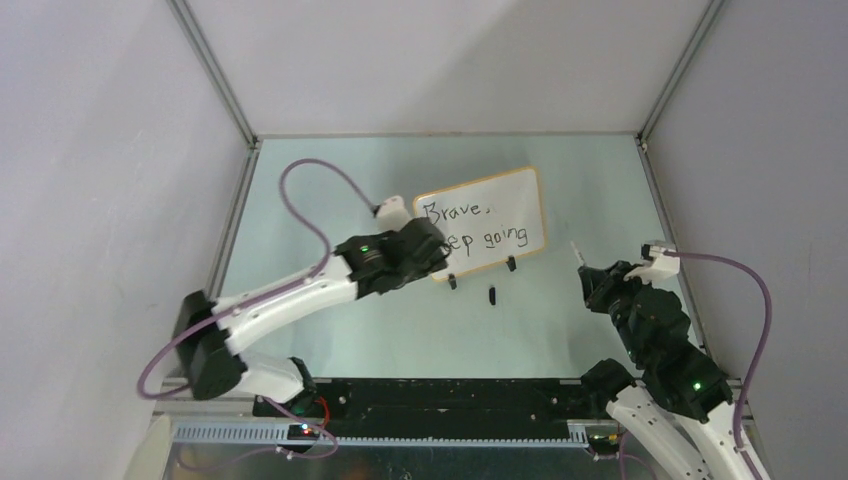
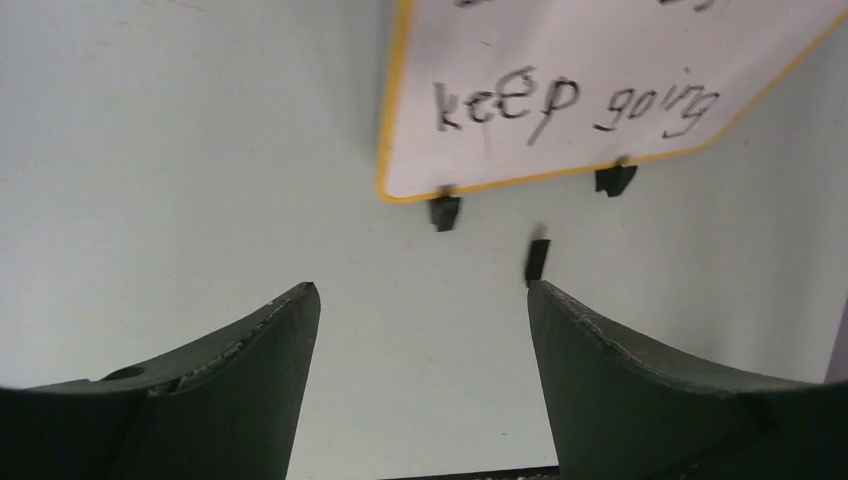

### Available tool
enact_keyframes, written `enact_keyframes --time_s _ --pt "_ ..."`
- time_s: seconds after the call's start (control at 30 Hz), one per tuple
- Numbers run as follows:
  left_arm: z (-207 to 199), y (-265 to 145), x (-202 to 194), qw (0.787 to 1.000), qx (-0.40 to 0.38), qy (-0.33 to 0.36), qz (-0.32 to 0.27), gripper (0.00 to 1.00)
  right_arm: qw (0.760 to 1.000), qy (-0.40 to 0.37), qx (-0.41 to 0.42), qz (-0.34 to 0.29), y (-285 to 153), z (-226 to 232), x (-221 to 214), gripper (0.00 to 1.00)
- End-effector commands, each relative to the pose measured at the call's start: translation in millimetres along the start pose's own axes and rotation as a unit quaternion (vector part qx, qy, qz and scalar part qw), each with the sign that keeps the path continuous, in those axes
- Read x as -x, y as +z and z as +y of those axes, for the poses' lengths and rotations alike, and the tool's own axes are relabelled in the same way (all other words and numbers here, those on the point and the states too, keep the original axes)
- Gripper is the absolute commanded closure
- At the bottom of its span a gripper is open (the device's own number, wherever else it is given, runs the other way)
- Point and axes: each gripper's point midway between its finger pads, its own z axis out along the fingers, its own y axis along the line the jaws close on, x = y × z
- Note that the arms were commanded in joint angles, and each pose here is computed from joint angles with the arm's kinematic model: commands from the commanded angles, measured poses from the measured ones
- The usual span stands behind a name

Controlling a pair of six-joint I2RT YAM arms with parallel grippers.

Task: Write a sentence on the whiteboard
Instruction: Pick up the pen cap from the center of the board.

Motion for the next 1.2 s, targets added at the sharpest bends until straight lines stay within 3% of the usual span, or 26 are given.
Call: enact_keyframes --time_s 0.0,0.27,0.5,1.17 --pt "-36.5 11.8 -19.6 0.999 0.013 0.025 0.018 0.19 0.999 0.027 -0.017 -0.04 -12.9 -7.0 21.8 1.0" --pt "-96.8 48.0 -69.5 0.992 0.038 0.103 0.067 0.23 0.997 0.038 -0.021 -0.062 -19.9 -11.9 29.3 1.0" --pt "-133.0 74.5 -96.5 0.99 0.028 0.113 0.086 0.3 0.997 0.039 -0.019 -0.068 -21.4 -12.0 31.9 1.0" --pt "-117.4 133.7 -148.7 0.975 0.06 0.177 0.117 0.46 0.997 0.037 -0.003 -0.066 -21.2 -6.5 31.3 1.0"
